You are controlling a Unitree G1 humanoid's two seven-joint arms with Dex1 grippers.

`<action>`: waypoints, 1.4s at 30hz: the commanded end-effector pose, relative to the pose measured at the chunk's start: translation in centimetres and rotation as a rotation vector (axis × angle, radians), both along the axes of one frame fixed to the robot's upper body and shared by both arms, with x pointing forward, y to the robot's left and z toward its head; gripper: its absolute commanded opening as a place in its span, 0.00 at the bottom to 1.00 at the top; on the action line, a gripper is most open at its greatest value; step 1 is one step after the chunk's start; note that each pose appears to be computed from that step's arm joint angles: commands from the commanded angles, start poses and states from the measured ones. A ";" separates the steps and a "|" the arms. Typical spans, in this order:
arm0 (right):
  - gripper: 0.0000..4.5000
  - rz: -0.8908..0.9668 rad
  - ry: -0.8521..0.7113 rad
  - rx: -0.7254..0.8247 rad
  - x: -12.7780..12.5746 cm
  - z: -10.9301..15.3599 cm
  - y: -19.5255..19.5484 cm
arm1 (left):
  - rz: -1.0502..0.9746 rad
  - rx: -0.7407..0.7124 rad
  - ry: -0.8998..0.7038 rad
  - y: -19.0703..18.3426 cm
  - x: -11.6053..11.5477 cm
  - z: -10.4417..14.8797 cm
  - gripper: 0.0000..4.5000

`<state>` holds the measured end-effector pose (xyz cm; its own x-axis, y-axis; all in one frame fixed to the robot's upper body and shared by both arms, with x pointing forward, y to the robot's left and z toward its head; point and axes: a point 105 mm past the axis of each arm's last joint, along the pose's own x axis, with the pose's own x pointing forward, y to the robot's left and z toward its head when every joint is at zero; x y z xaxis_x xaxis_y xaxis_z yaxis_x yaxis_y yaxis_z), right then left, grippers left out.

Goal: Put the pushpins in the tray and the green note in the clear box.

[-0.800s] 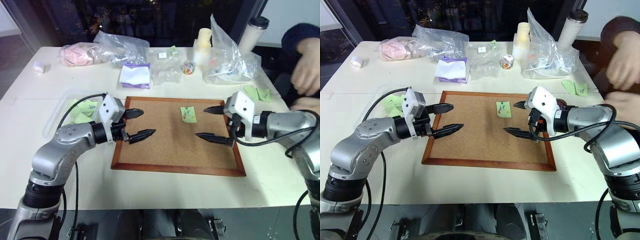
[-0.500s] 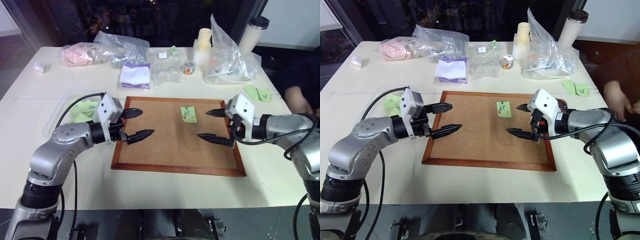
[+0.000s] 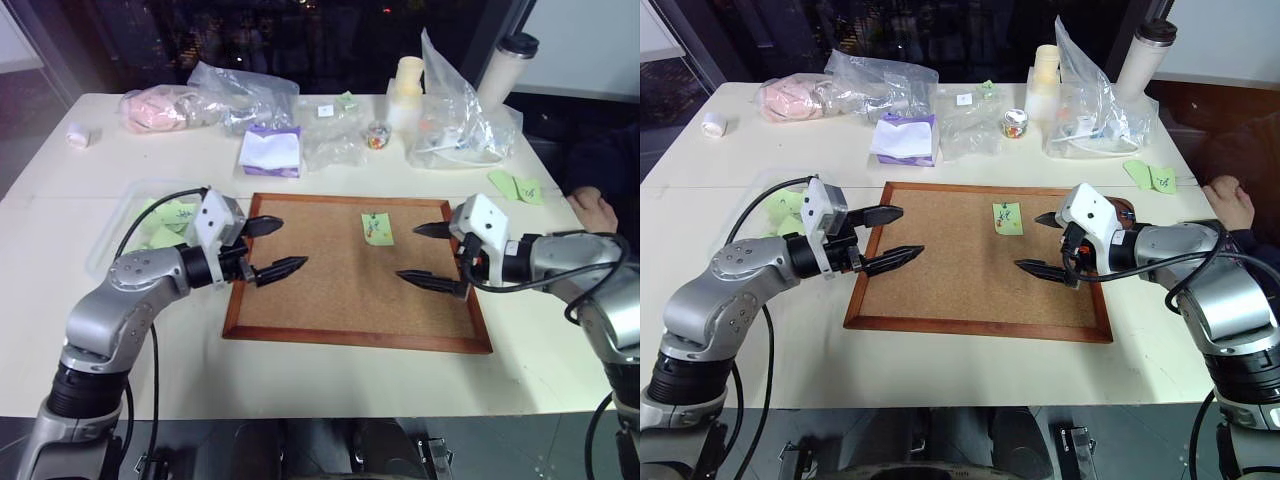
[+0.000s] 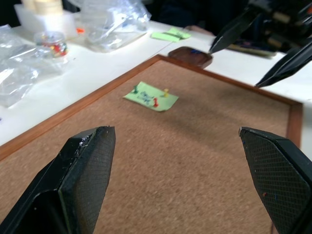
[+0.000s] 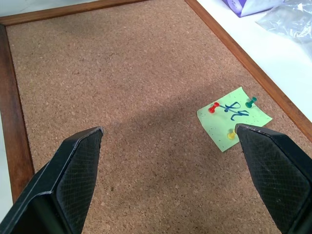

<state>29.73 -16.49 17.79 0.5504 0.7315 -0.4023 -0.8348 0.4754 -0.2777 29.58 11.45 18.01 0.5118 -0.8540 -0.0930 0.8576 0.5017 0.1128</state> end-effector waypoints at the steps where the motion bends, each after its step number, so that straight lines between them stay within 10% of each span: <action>1: 1.00 0.004 -0.037 0.005 0.0 0.6 0.0 | -0.007 0.010 -0.035 -0.4 -0.2 0.0 0.99; 8: 1.00 0.007 -0.040 0.003 0.0 0.6 0.1 | 0.007 -0.017 -0.031 -1.0 0.3 -0.7 0.82; 15: 1.00 -0.020 -0.049 0.066 0.9 0.7 0.5 | -0.007 -0.012 -0.026 -3.4 1.0 -3.0 0.02; 27: 1.00 -0.234 -0.031 0.197 7.7 0.3 1.9 | 0.078 0.024 0.018 -4.9 2.8 -7.9 0.00; 33: 0.38 -0.277 -0.019 0.194 10.3 -1.0 2.4 | 0.092 0.022 0.017 -4.8 2.9 -8.2 0.00; 42: 0.38 -0.294 0.002 0.182 12.3 -2.7 2.9 | 0.109 0.021 0.016 -4.8 2.8 -8.4 0.00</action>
